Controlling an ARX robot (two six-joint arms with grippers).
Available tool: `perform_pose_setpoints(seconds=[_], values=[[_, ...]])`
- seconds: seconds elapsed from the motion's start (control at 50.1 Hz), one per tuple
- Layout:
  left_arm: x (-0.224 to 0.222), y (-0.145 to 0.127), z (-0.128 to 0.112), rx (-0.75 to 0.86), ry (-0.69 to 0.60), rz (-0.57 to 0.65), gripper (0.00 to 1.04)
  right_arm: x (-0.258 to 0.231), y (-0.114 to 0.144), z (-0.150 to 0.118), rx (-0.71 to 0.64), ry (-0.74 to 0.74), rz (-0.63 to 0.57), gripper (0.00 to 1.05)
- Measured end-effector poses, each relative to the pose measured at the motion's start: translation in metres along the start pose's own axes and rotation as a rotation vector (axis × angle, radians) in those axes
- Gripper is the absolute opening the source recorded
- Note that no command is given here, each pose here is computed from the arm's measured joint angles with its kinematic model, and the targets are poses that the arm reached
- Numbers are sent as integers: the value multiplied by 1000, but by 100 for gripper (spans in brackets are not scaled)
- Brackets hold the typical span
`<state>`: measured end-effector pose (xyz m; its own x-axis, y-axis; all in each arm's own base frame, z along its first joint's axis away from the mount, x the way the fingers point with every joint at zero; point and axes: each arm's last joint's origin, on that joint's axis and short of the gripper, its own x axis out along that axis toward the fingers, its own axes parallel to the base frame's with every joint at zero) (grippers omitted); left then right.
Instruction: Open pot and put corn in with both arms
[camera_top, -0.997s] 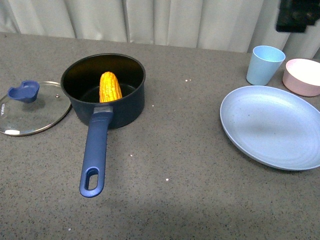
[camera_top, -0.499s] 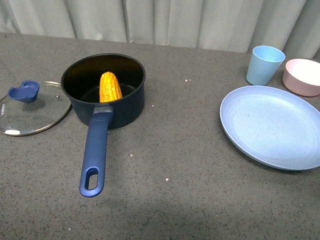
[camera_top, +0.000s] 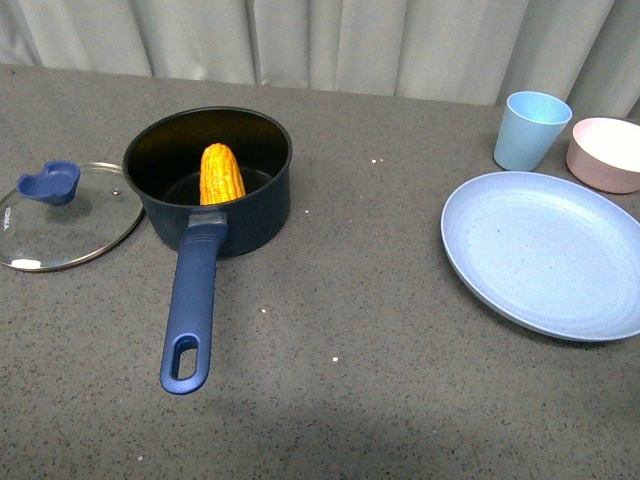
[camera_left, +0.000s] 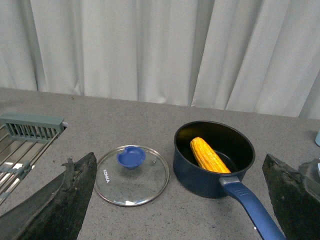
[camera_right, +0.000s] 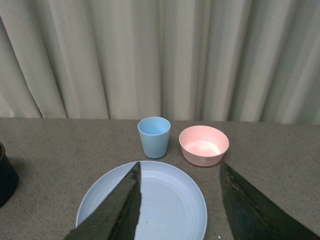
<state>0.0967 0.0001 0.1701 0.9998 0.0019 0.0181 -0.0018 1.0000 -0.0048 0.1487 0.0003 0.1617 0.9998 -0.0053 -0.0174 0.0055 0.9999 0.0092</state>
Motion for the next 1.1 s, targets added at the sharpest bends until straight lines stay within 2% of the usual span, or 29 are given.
perform_pose_setpoints(seconds=[0.06,0.239,1.097], values=[[0,0,0,0,0,0,98,-4,0,0,-3,-1,3,27],[0,0,0,0,0,0,98,-11,0,3,-5,-10,6,1],[0,0,0,0,0,0,98,-39,0,6,-7,-26,7,1]])
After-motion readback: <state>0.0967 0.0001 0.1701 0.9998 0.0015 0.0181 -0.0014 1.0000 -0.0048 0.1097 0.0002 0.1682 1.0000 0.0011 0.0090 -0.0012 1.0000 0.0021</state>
